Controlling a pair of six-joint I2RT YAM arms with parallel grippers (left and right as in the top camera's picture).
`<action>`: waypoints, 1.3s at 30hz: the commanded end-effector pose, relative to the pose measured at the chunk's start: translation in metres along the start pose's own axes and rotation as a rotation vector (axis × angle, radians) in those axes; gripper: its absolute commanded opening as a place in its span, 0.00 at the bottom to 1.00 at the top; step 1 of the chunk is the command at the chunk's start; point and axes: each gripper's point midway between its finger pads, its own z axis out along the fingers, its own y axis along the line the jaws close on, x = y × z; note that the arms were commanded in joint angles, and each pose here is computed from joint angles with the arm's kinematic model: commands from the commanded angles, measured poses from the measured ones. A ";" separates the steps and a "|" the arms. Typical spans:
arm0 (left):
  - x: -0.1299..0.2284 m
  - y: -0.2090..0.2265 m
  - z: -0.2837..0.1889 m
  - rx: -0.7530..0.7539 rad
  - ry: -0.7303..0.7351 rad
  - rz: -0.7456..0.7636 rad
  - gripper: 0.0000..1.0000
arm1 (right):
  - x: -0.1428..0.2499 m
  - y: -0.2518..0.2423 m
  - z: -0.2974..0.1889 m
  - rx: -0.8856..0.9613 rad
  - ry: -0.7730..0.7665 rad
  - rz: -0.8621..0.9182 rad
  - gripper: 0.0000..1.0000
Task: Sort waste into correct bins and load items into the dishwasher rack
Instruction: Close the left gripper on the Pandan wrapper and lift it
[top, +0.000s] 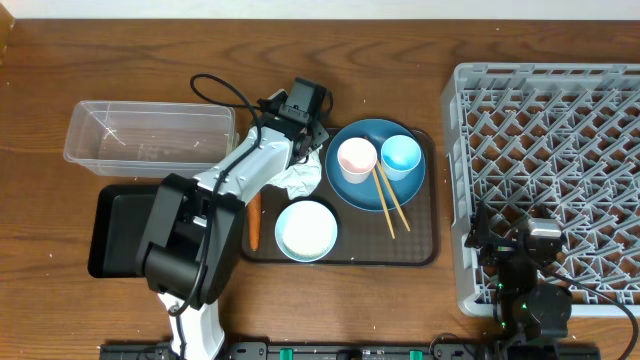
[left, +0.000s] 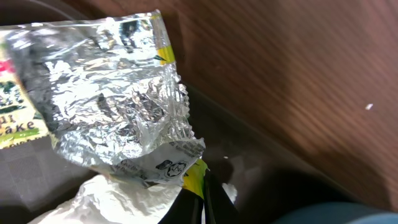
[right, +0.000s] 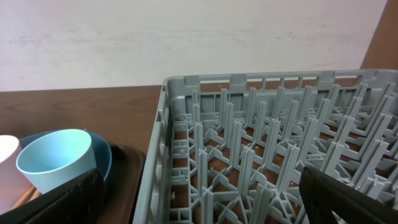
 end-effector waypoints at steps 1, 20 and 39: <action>-0.017 -0.022 -0.031 0.080 -0.051 -0.009 0.06 | 0.001 0.000 0.000 0.000 0.001 0.006 0.99; -0.076 -0.042 -0.189 0.256 -0.363 0.013 0.06 | 0.001 0.000 0.000 0.000 0.001 0.006 0.99; -0.080 -0.034 -0.096 0.150 -0.308 0.006 0.91 | 0.001 0.000 0.000 0.000 0.001 0.006 0.99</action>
